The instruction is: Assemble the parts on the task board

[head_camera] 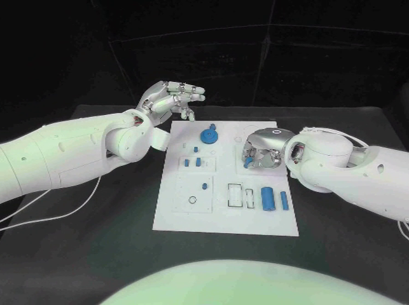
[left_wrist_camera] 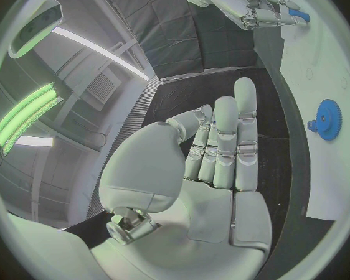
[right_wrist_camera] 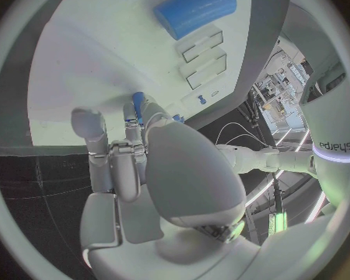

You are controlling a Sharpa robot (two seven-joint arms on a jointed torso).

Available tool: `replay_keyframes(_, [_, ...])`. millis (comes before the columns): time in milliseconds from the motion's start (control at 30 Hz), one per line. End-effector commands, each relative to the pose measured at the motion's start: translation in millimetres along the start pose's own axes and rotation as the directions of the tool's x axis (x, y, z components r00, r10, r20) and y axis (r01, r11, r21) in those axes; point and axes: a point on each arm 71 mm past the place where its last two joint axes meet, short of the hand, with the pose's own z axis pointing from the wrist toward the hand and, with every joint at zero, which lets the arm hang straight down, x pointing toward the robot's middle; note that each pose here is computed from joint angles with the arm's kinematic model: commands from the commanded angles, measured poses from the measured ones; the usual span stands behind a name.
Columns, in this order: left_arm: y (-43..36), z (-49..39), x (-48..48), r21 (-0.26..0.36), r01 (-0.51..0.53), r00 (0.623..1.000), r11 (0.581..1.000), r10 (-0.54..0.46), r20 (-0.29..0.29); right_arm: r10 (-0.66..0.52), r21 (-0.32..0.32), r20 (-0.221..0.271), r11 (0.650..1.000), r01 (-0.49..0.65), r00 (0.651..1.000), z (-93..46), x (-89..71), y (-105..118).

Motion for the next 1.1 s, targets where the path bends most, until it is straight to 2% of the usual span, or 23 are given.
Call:
replay_keyframes(33, [-1.5,0.7,1.0,0.008,0.010,1.000,1.000,-0.010,-0.010,-0.029,-0.003,0.009,1.000,0.029,1.000,0.2,-1.1,0])
replay_keyframes(100, [-1.5,0.7,1.1,0.008,0.011,1.000,1.000,-0.010,-0.011,-0.029,-0.005,0.033,1.000,0.029,0.999,-0.1,-2.6,0])
replay_keyframes(367, [-1.5,0.6,0.7,0.008,0.010,1.000,1.000,-0.010,-0.011,0.018,-0.066,0.188,0.998,-0.006,0.982,-10.0,-14.0,10])
replay_keyframes(567, [-1.6,0.4,0.1,0.008,0.010,1.000,1.000,-0.010,-0.010,0.079,-0.107,0.249,0.993,-0.054,0.965,-26.2,-20.7,20])
replay_keyframes(767, [-1.4,0.8,0.3,0.008,0.010,1.000,1.000,-0.010,-0.010,0.124,-0.173,0.258,0.982,-0.081,0.958,-30.4,-24.4,40])
replay_keyframes(933, [-1.3,1.6,1.3,0.009,0.010,1.000,1.000,-0.010,-0.012,0.127,-0.271,0.232,0.961,-0.062,0.964,-19.5,-24.6,71])
replay_keyframes(1100, [-1.1,2.4,2.0,0.009,0.011,1.000,1.000,-0.010,-0.012,0.116,-0.348,0.206,0.937,-0.038,0.972,-8.2,-15.7,99])
